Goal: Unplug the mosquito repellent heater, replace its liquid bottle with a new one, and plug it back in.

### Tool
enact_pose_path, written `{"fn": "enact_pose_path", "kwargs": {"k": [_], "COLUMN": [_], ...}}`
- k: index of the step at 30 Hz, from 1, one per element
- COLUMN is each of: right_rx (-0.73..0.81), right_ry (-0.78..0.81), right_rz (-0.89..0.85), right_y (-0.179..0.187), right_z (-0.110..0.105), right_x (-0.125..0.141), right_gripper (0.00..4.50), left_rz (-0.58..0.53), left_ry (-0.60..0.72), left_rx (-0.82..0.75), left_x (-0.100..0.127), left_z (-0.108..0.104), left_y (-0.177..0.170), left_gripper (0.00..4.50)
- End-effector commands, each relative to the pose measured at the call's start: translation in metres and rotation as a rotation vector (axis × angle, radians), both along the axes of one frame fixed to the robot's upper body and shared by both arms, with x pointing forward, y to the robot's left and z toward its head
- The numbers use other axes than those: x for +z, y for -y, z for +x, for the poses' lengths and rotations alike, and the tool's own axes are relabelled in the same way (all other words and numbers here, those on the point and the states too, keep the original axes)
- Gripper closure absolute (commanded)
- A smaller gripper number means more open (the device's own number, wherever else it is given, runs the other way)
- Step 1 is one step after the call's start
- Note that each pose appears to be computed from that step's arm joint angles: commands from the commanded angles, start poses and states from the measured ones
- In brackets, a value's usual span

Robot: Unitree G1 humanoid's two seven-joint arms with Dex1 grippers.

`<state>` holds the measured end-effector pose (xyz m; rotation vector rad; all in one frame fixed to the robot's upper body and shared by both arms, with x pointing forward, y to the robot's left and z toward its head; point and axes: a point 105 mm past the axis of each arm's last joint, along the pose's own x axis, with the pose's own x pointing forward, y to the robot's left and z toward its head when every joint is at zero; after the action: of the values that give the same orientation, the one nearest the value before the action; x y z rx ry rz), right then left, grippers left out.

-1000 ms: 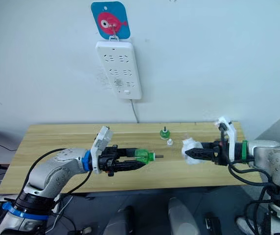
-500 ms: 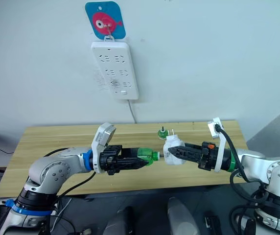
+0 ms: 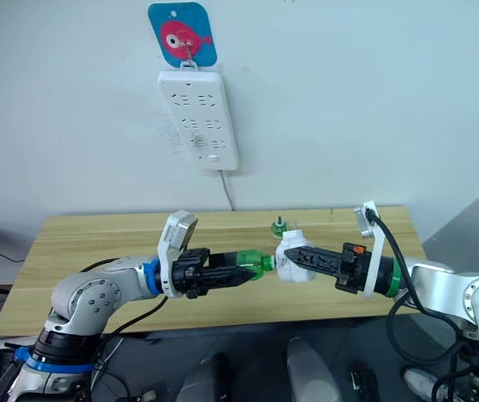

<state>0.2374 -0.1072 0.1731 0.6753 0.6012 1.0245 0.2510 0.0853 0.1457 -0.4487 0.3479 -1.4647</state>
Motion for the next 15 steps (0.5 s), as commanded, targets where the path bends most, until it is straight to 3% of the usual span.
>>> {"fn": "enact_pose_path", "kwargs": {"k": [1,15], "right_rx": [0.033,0.066], "right_ry": [0.042,0.058], "right_rz": [0.044,0.083], "right_y": [-0.004,-0.018], "right_z": [-0.006,-0.011], "right_x": [0.012,0.016], "right_gripper": [1.55,1.55], "left_rz": [-0.038,-0.08], "left_ry": [0.01,-0.003], "left_rx": [-0.032,-0.051], "left_x": [0.01,0.011], "left_z": [-0.005,-0.01], "left_y": [0.0,0.017], "left_gripper": [2.19,2.19]}}
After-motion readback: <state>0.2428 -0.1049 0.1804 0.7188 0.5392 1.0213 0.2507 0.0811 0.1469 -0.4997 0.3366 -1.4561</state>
